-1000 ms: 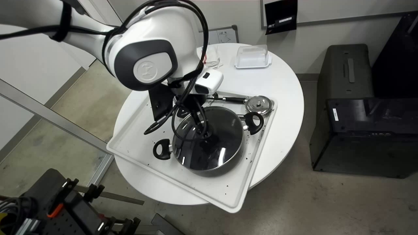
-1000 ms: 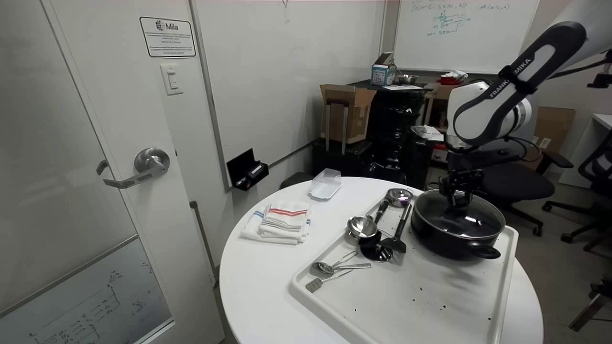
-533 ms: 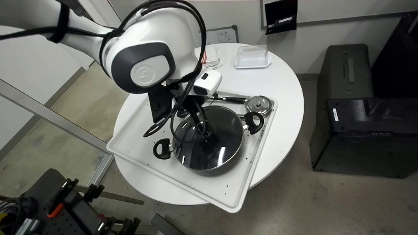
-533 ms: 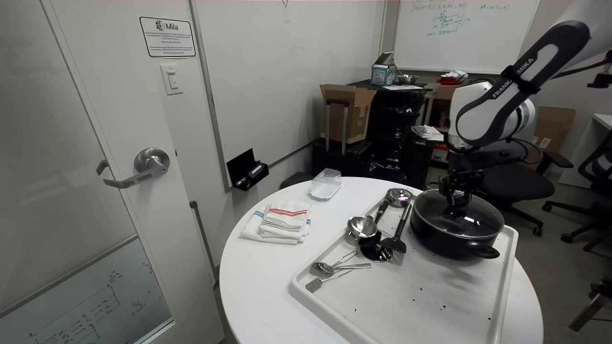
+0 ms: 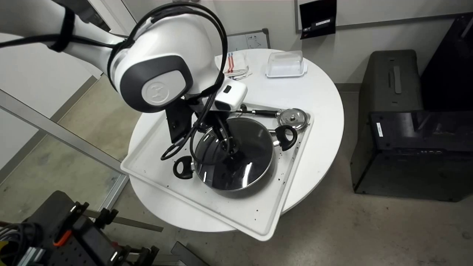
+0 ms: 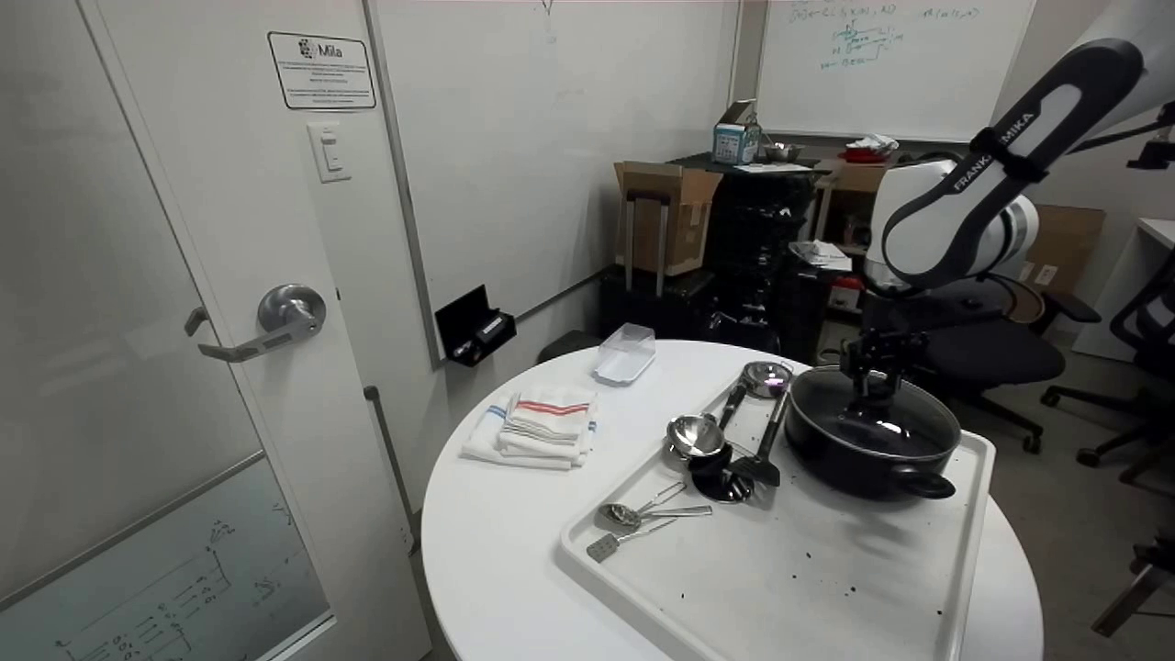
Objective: Pick up the lid from the table and put it on the pot
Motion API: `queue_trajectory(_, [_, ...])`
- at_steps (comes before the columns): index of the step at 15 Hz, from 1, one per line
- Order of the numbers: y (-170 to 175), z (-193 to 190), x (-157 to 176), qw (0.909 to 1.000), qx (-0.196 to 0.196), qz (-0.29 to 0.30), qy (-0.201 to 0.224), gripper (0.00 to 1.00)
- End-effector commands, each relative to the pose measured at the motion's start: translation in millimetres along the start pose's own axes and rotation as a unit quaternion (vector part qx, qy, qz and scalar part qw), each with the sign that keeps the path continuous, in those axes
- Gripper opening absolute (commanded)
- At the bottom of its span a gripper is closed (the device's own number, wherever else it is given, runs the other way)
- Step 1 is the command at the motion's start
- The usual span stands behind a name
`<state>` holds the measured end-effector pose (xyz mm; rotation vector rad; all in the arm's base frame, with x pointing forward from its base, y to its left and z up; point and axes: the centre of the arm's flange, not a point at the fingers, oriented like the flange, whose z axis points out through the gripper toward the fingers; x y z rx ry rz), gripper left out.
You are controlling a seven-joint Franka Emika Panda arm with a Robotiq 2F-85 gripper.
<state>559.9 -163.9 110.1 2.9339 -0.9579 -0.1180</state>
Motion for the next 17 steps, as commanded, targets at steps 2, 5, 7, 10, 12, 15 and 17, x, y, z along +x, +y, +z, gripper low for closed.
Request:
queue_trajectory(2, [-4, 4, -10, 0.9996, 0.027, -0.006, 0.008, 0.26])
queue_trajectory(5, [-4, 3, -13, 0.9994, 0.031, -0.009, 0.01, 0.78])
queue_trajectory(7, [-9, 1, -20, 0.9992, 0.033, -0.015, 0.012, 0.92])
queue_trajectory(10, [-19, -1, -37, 0.9988, 0.035, -0.03, 0.017, 1.0])
queue_trajectory(12, [-26, -4, -49, 0.9984, 0.033, -0.04, 0.02, 1.0])
queue_trajectory(15, [-34, -10, -68, 0.9977, 0.03, -0.055, 0.025, 1.0])
queue_trajectory(17, [-41, -12, -78, 0.9971, 0.033, -0.064, 0.025, 1.0])
